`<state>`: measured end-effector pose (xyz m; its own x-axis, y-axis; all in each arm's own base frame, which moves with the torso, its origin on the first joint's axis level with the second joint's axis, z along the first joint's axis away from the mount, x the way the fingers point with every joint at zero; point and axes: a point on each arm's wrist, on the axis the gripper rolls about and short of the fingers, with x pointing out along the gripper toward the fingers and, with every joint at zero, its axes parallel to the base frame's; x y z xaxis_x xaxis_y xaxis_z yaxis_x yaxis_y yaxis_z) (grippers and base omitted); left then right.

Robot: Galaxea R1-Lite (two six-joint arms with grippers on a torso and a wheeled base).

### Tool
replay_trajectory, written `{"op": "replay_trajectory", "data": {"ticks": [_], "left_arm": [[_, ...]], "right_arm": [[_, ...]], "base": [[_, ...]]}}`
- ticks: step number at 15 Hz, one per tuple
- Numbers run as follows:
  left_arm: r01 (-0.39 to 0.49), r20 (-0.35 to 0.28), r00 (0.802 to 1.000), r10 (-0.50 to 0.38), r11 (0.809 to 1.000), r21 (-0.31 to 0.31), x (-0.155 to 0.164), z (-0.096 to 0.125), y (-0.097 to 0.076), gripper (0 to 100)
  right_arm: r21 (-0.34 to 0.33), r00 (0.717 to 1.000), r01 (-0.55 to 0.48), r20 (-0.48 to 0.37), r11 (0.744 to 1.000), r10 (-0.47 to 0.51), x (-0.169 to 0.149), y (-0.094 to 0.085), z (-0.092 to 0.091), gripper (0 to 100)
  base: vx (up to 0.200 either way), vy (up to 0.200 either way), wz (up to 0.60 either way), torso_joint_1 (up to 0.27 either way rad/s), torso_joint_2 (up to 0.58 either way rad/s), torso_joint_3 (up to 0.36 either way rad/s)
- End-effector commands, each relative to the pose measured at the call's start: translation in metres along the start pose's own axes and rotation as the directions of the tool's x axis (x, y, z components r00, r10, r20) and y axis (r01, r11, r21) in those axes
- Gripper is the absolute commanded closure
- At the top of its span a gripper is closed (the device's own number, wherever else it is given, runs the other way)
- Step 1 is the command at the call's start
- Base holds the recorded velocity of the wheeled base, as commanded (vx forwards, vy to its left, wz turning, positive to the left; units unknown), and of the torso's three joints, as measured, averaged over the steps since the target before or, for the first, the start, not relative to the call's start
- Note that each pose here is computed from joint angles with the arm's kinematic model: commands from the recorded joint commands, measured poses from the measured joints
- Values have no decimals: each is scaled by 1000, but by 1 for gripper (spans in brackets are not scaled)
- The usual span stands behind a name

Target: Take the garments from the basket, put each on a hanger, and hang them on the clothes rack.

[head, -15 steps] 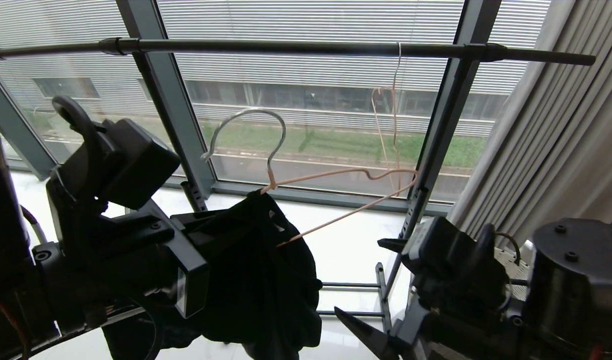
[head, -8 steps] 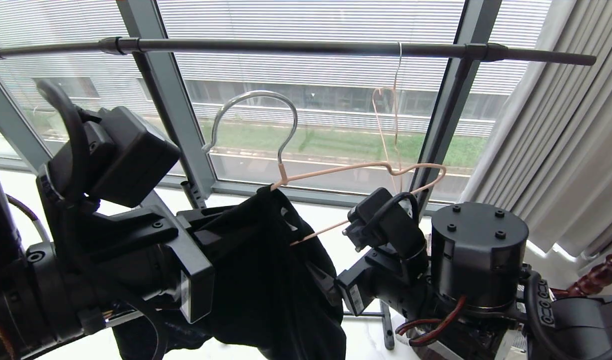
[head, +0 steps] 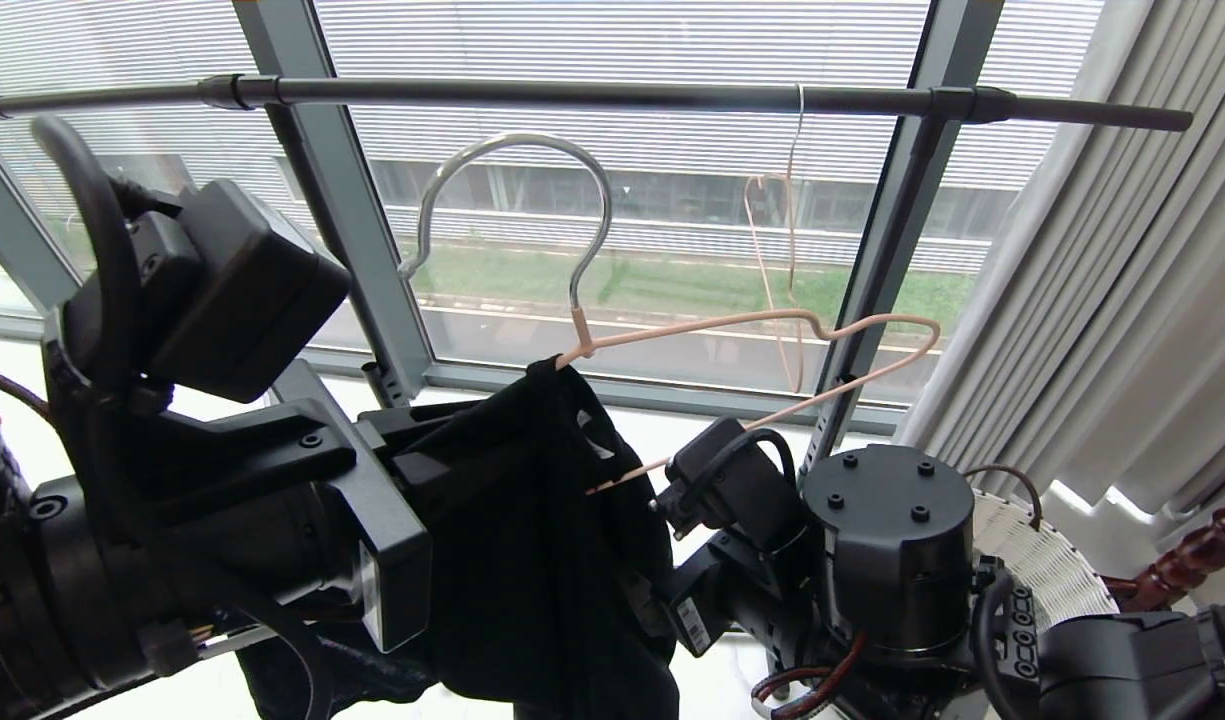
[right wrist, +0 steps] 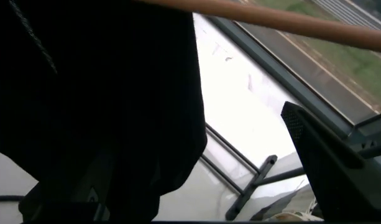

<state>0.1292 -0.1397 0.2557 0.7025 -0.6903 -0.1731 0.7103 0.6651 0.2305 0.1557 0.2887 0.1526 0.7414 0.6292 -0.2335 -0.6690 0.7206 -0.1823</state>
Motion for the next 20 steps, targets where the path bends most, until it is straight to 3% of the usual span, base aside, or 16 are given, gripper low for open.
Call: {"op": "replay_trajectory", "data": {"ticks": [1,8,11,16,20], "left_arm": [[0,7,1000,0,1000,-1,-1,1,0,100],[-11,9,1000,11,1000,-21,-6,0,1,100],[-14,2,1000,14,1000,-19,-12,-6,0,100],[-7,-38,999,7,1000,-14,-18,-22,-3,100],[3,-67,998,-3,1000,-10,-27,-36,-6,100]], "right_arm": [[-10,998,53,-30,999,-53,6,-2,-7,0],[-22,970,232,-75,972,-233,1,-28,-17,0],[-48,946,307,-98,951,-310,-19,-58,-23,0],[-15,898,433,-80,901,-432,-39,-101,-16,0],[-6,866,496,-72,868,-495,-44,-121,-13,0]], "base": [[0,0,0,0,0,0],[0,0,0,0,0,0],[0,0,0,0,0,0],[0,0,0,0,0,0],[0,0,0,0,0,0]]}}
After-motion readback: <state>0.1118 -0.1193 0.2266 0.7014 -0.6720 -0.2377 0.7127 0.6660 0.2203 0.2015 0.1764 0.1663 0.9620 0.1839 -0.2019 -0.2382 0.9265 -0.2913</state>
